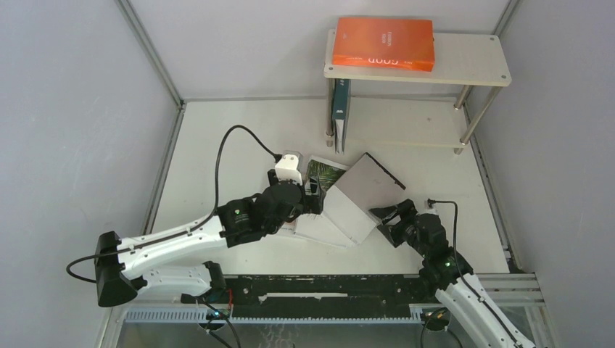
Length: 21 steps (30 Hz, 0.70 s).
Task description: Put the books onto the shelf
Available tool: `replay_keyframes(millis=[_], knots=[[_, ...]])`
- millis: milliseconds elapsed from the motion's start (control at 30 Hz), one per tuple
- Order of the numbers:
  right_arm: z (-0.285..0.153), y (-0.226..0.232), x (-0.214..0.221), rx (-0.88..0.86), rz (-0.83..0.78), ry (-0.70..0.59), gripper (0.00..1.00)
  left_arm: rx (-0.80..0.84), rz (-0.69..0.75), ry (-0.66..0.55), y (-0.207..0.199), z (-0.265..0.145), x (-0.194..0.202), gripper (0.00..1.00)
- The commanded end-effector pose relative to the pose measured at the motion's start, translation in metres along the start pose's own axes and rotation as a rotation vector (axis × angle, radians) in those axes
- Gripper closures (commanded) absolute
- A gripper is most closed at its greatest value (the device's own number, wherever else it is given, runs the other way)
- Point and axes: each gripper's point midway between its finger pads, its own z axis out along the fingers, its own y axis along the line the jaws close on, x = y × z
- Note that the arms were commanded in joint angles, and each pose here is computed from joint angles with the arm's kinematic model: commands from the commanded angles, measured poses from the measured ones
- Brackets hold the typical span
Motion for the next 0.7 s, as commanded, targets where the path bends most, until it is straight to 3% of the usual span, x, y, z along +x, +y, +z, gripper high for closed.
replay_keyframes(millis=[0, 367, 667], knots=[[0.012, -0.017, 0.002, -0.004, 0.056, -0.016, 0.13, 0.012, 0.013, -0.024, -0.001, -0.005, -0.008, 0.12], [0.003, -0.034, 0.001, 0.210, 0.057, -0.008, 0.11, 0.024, 0.038, -0.026, -0.011, -0.001, -0.016, 0.10], [0.010, -0.017, -0.002, 0.212, 0.091, -0.004, 0.12, 0.035, 0.021, -0.060, -0.015, -0.003, -0.029, 0.09]])
